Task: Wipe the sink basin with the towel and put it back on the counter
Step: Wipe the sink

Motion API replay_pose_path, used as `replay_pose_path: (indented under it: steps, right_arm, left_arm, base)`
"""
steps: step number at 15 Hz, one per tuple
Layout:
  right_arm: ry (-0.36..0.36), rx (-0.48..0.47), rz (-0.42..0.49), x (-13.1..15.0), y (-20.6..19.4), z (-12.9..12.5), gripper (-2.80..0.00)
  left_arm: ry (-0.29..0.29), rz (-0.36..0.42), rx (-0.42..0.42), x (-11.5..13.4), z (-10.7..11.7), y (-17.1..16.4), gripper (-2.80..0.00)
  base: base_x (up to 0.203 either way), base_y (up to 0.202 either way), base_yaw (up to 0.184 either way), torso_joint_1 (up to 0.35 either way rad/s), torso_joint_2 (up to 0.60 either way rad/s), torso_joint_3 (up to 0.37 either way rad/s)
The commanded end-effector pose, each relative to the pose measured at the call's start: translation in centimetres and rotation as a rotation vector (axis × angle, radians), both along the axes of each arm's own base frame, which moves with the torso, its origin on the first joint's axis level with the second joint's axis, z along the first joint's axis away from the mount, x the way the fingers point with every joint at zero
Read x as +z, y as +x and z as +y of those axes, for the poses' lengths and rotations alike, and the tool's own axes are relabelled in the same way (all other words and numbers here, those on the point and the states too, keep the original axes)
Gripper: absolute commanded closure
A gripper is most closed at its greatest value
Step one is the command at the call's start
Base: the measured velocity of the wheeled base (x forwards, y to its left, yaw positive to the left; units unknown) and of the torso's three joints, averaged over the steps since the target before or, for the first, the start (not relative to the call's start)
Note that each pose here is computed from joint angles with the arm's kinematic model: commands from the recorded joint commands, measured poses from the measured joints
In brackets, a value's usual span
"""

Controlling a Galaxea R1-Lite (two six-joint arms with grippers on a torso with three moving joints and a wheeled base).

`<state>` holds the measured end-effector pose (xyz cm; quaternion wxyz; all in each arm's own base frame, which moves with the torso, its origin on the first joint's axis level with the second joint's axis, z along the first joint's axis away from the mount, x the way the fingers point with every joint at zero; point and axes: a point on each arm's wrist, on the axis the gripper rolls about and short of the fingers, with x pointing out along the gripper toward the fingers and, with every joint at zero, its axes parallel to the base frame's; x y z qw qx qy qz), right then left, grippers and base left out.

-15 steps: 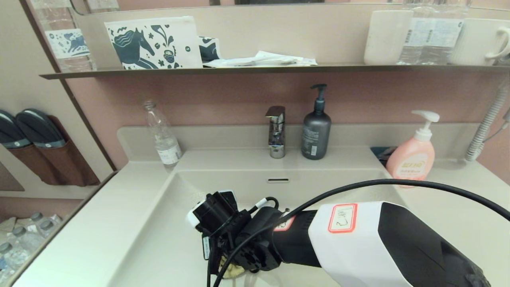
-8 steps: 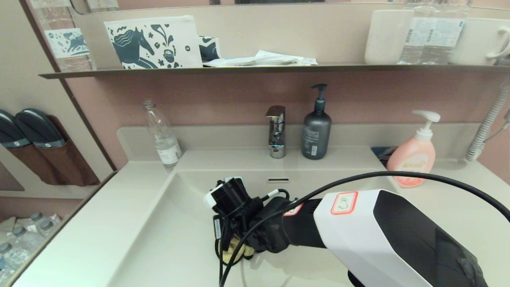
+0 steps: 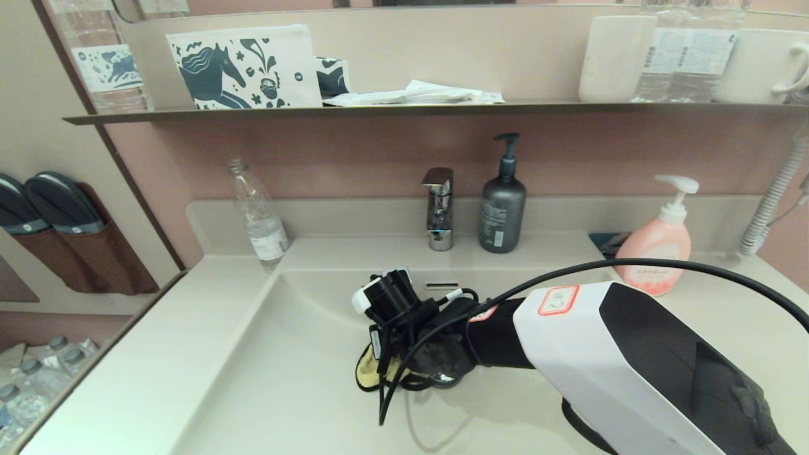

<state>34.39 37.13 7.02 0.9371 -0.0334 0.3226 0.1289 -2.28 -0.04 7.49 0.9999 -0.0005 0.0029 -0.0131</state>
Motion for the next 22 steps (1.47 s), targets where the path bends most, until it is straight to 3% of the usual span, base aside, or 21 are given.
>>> replay_pose_path:
  steps: [1, 8, 22]
  right_arm:
    - [-0.009, -0.022, 0.002, 1.3, 0.2, -1.0, 0.00]
    - [-0.060, -0.122, 0.011, 3.0, 1.6, -4.6, 0.00]
    - [-0.102, -0.150, 0.036, 3.3, 0.6, -6.4, 0.00]
  left_arm:
    - [-0.001, 0.000, 0.000, 0.0, 0.0, 0.0, 0.00]
    - [-0.001, 0.000, 0.000, 0.0, 0.0, 0.0, 0.00]
    - [-0.001, 0.002, 0.000, 0.0, 0.0, 0.0, 0.00]
  base:
    - [0.000, 0.000, 0.000, 0.000, 0.00, 0.000]
    - [0.000, 0.000, 0.000, 0.000, 0.00, 0.000]
    - [0.000, 0.000, 0.000, 0.000, 0.00, 0.000]
